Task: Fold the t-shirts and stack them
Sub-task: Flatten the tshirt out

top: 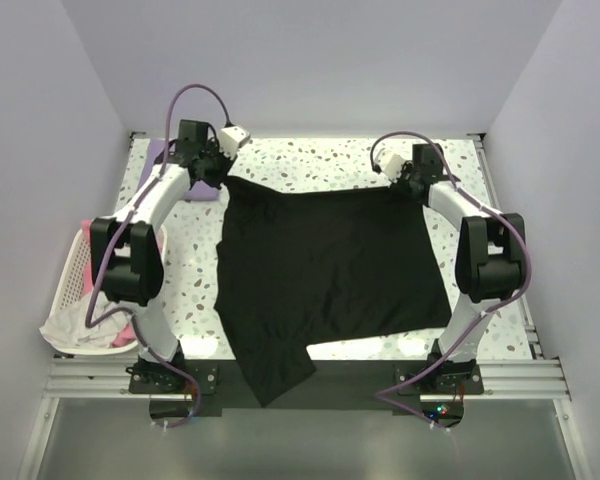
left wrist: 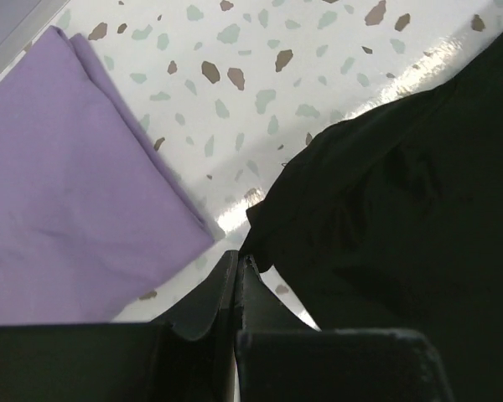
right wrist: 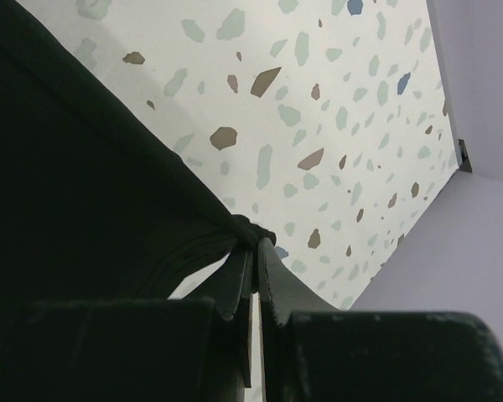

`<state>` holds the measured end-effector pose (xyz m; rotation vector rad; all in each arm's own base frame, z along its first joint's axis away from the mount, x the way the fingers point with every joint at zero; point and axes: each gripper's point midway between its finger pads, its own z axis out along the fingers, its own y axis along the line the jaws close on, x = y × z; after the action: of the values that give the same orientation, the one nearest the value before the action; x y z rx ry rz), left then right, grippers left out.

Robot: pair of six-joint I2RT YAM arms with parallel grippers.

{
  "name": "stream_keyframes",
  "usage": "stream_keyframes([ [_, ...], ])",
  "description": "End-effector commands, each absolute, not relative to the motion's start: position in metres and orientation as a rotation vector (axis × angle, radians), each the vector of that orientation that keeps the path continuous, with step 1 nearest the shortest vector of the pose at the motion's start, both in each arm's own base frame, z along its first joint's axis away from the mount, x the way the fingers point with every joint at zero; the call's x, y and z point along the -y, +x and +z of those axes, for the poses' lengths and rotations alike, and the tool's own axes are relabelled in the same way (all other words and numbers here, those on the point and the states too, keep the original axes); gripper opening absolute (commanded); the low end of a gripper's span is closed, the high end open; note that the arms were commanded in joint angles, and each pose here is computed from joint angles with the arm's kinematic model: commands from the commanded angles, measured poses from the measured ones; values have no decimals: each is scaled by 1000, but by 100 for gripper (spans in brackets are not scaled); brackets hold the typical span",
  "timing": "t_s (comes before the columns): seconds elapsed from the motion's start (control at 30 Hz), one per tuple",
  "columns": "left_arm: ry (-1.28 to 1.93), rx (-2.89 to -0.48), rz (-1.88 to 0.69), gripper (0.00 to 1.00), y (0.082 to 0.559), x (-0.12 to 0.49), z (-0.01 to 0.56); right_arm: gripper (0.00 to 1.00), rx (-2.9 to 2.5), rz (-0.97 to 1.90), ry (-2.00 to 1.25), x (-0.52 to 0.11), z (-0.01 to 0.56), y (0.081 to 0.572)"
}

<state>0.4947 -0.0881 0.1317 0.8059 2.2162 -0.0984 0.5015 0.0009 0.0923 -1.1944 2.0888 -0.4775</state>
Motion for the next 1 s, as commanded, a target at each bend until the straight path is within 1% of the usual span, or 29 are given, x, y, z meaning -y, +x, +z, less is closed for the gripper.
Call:
stream_keyframes([
  [0.0,786,-2164,-67,0,465,84,178,0,-1987,-411,-1211,-10,136,499],
  [0.13,778,-2183,-84,0,448,85,186,0,-1966,-373,-1219,-16,149,490],
  [0.2,740,-2127,-66,0,447,84,207,0,-1939,-387,-1198,-15,165,487],
  [0.33,696,-2064,-23,0,441,78,227,0,-1911,-406,-1170,-10,185,479],
  [0.47,679,-2120,-55,0,437,80,222,0,-1897,-421,-1161,-9,196,475],
  [0.57,671,-2140,-118,0,424,87,218,0,-1902,-414,-1174,-9,198,473],
  [0.77,694,-2246,-174,0,381,92,198,0,-1912,-422,-1244,-7,184,466],
  [0.97,810,-2327,-227,0,330,100,185,0,-1915,-431,-1292,-3,171,456],
])
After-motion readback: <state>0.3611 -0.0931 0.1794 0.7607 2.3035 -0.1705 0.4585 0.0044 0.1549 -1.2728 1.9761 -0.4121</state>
